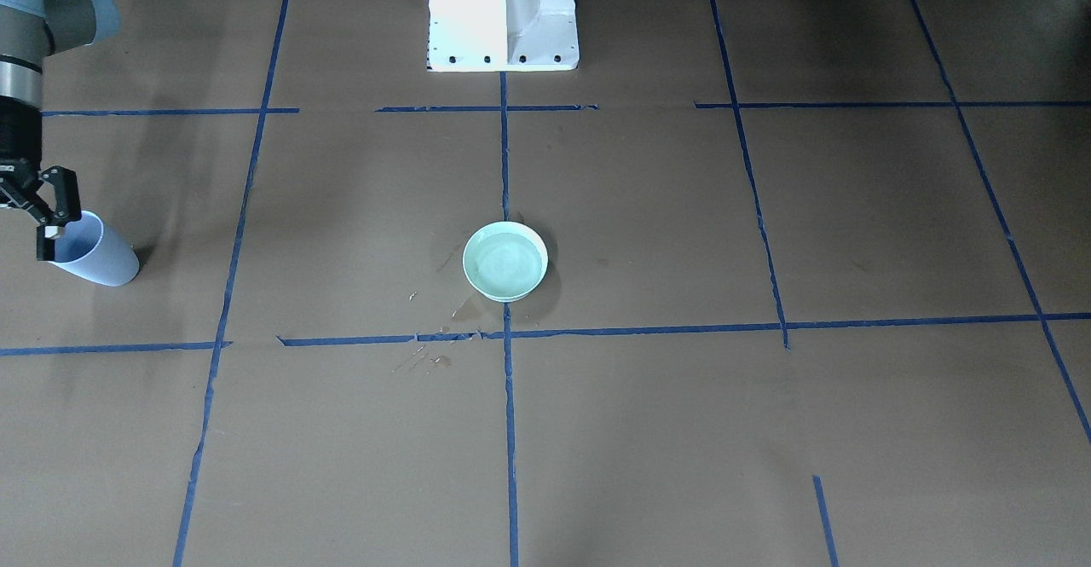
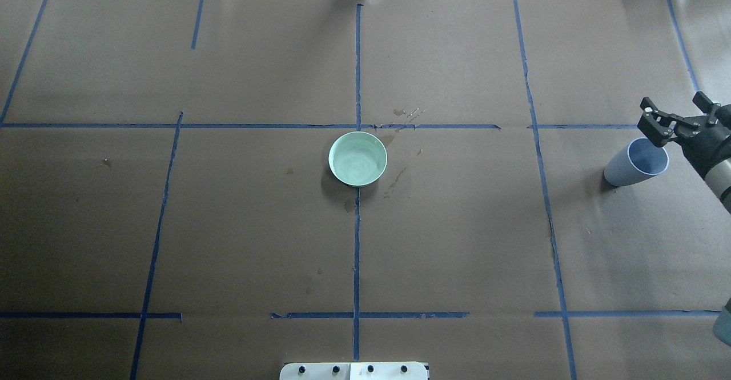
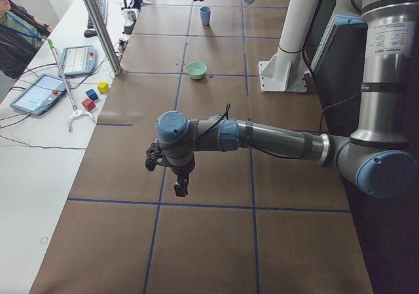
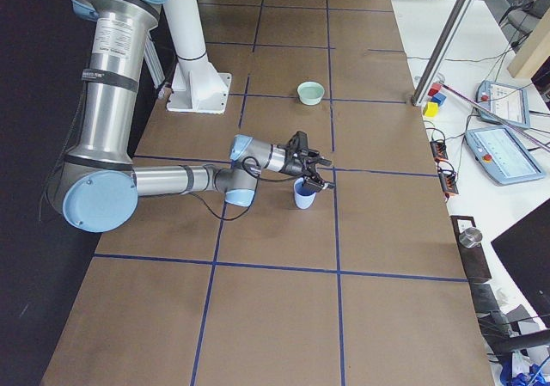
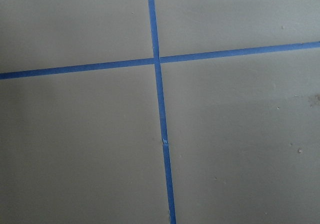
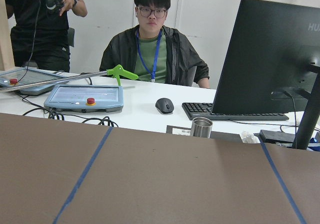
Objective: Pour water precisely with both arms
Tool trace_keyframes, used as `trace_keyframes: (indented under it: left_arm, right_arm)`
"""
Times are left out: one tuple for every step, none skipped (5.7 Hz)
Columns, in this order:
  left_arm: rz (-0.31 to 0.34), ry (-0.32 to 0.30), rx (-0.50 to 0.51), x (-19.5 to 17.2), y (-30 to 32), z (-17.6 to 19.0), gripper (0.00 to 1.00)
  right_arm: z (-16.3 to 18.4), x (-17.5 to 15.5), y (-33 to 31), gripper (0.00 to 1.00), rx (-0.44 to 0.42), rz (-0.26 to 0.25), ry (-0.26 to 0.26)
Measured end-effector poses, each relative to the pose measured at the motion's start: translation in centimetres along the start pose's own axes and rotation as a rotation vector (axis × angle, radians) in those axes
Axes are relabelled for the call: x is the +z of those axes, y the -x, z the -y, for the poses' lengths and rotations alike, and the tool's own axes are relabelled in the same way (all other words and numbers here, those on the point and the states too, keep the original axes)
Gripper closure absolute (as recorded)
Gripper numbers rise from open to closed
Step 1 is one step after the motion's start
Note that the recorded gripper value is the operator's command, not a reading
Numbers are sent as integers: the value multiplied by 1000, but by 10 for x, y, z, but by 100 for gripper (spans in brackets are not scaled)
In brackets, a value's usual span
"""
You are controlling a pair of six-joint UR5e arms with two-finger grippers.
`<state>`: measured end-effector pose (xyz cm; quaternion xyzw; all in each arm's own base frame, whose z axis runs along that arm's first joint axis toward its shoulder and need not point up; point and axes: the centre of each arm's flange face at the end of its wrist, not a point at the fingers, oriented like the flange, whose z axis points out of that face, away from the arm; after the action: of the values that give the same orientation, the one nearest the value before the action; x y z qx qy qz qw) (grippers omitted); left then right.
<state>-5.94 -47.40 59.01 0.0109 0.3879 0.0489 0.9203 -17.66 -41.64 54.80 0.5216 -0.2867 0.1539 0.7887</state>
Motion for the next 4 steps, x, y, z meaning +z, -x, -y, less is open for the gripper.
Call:
trace_keyframes:
  left_arm:
    - [1, -7, -5, -4, -4, 0, 0]
    - [1, -10, -5, -5, -5, 0, 0]
    - [1, -14, -4, -7, -7, 1, 0]
    - [2, -19, -6, -10, -10, 1, 0]
  right_arm:
    - [21, 6, -29, 0, 1, 17, 80]
    - [33, 15, -51, 0, 1, 2, 186]
    - [41, 26, -70, 0, -3, -30, 319]
    - [46, 34, -88, 0, -27, -43, 449]
